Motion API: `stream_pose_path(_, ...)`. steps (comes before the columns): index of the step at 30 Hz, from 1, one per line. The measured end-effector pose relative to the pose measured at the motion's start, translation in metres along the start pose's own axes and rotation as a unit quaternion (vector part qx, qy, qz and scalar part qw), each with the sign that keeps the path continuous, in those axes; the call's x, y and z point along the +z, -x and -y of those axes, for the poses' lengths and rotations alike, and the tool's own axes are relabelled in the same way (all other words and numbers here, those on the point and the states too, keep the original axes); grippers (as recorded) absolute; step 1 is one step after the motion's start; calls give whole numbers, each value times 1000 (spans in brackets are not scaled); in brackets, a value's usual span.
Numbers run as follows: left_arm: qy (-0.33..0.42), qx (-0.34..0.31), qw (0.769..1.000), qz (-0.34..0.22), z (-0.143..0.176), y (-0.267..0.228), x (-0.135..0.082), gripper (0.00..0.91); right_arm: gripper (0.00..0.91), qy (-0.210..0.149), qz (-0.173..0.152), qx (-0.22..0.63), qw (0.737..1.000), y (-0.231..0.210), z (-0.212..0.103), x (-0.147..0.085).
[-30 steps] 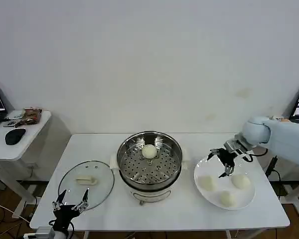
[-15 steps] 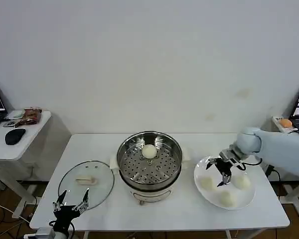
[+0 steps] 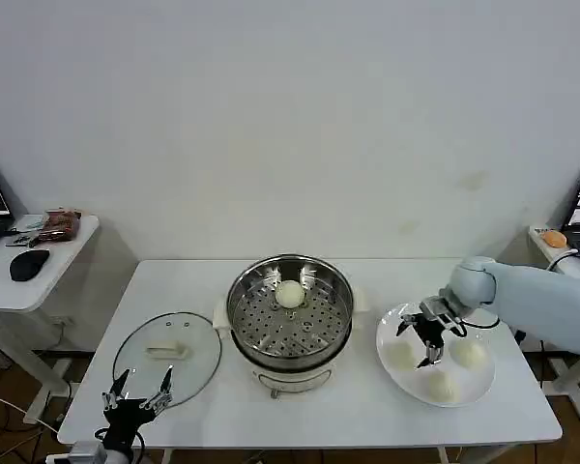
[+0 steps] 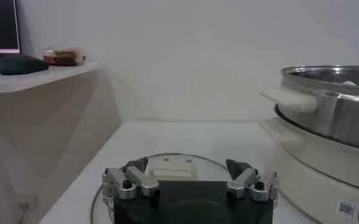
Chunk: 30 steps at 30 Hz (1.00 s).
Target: Take steamed baozi put them in steamer then cover it.
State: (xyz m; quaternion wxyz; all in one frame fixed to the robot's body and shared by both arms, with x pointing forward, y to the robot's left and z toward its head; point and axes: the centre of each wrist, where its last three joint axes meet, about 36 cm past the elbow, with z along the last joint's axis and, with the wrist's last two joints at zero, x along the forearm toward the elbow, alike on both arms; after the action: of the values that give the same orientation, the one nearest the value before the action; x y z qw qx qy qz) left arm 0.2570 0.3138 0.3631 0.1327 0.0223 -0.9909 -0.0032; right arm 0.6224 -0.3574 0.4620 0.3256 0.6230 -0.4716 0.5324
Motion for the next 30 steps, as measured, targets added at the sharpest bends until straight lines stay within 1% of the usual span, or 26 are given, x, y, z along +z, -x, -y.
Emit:
stream_pose_path(20, -1, 2, 1000, -2, 1, -3, 0, 907, 907, 18, 2, 1, 1000, 16, 1, 6)
stream_pose_path(26, -1, 3, 1000, 0, 2, -3, -1, 907, 877, 21, 5, 2, 1000, 19, 2, 5)
stream_pose_path(27, -2, 3, 1000, 0, 2, -3, -1, 907, 846, 21, 5, 2, 1000, 19, 2, 5)
stream_pose_path(29, -2, 3, 1000, 0, 2, -3, -2, 907, 826, 22, 6, 2, 1000, 18, 2, 5)
stream_pose_path(30, -2, 4, 1000, 1, 2, -3, -2, 907, 836, 23, 6, 2, 1000, 18, 3, 5)
